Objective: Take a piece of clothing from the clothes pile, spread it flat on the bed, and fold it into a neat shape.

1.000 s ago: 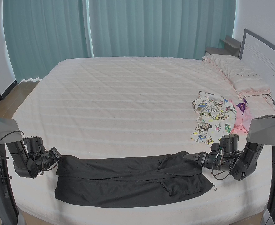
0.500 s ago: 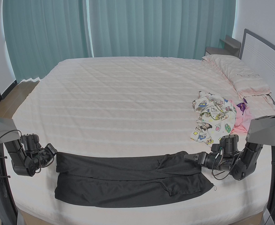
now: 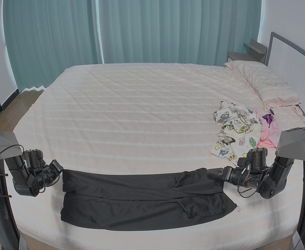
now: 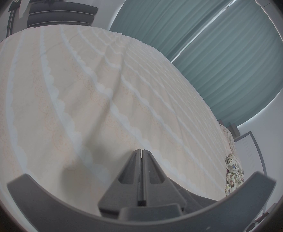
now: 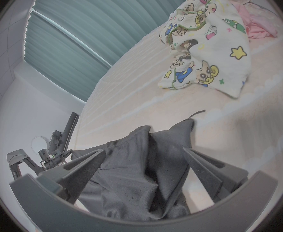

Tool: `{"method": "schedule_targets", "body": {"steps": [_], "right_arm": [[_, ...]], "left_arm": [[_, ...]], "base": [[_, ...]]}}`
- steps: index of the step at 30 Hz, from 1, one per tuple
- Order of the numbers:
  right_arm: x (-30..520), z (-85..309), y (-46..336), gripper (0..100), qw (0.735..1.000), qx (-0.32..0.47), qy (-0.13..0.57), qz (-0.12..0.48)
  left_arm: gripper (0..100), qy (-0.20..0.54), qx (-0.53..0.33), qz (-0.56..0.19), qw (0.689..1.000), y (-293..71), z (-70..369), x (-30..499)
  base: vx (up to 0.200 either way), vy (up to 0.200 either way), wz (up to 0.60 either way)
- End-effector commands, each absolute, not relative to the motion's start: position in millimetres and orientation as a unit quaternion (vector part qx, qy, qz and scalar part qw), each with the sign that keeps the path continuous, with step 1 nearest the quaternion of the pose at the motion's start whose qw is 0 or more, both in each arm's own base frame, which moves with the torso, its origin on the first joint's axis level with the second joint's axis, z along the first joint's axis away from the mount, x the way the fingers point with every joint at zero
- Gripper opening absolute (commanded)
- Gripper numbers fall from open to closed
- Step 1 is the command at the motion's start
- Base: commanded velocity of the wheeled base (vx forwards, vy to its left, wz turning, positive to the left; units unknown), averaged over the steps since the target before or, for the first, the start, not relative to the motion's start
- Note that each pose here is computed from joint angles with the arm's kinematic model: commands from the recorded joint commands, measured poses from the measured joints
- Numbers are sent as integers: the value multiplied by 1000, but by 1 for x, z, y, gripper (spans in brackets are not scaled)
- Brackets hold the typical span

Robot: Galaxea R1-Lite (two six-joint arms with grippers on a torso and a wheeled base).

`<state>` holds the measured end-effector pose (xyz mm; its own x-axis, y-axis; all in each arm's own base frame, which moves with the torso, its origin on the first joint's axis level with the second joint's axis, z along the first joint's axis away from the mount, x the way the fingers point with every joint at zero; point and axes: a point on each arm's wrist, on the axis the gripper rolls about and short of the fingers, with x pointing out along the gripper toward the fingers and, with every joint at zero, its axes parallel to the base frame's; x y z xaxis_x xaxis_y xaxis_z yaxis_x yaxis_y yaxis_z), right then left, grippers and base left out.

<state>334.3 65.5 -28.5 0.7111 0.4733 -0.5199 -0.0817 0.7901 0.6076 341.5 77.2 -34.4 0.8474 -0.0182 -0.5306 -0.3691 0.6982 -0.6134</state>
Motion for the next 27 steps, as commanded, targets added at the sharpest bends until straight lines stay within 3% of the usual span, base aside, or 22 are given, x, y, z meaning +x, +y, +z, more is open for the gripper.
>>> {"method": "schedule_targets", "body": {"steps": [1,13,27], "right_arm": [[335,-24,63,100,887,281,337,146],[332,-20,59,100,887,280,340,138],[325,-31,69,100,870,272,389,136]], "left_arm": [[0,258,-376,99,885,77,-35,342],[0,256,-378,101,884,79,-34,341],[0,259,-379,103,882,80,-37,341]], "base": [[0,0,0],[0,0,0],[0,0,0]]}}
